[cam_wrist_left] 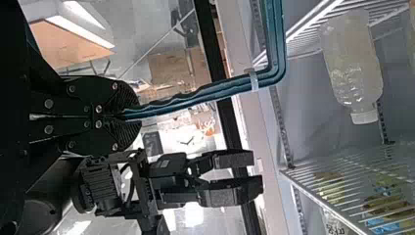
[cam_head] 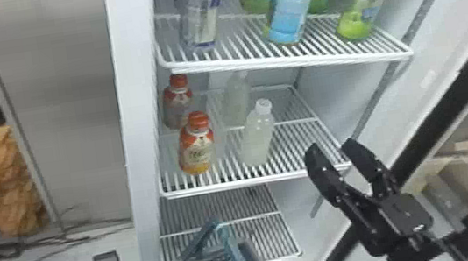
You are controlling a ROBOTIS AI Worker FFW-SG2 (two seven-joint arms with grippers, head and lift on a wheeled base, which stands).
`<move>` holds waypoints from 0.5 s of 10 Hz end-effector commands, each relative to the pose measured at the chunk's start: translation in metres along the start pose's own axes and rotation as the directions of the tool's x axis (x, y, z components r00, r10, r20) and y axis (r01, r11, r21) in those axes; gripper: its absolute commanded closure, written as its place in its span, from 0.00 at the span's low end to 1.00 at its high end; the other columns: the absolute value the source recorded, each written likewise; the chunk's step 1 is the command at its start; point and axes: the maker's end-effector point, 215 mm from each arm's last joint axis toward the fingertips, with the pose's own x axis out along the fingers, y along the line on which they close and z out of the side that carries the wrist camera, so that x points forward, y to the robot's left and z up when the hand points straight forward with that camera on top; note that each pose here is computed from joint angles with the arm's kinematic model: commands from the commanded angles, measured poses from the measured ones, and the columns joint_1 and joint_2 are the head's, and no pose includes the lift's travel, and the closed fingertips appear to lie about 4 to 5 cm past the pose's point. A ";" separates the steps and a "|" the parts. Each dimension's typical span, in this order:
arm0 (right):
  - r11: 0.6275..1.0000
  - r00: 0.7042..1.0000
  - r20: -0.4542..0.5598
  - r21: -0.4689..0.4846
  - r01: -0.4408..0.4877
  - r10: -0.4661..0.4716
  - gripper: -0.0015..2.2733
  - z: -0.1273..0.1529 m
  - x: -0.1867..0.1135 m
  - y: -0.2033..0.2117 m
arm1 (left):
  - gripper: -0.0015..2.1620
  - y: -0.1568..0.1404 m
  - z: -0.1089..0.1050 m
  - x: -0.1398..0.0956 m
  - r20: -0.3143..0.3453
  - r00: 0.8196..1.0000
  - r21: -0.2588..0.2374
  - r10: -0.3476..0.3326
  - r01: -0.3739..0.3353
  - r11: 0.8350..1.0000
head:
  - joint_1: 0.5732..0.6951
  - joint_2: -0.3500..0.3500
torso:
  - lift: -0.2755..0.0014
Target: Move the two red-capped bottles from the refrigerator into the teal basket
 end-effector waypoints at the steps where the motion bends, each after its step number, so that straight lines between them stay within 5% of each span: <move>1: 1.000 0.999 0.035 -0.012 0.006 -0.006 0.17 0.003 0.001 0.005 | 0.52 0.000 0.000 0.000 0.000 1.000 0.000 0.000 0.000 1.000 | 1.00 0.00 | 0.17; 5: 0.993 0.998 0.022 -0.098 0.065 -0.063 0.17 -0.009 0.000 -0.008 | 0.52 0.000 0.003 -0.001 0.011 1.000 0.000 -0.001 0.001 1.000 | 1.00 0.00 | 0.17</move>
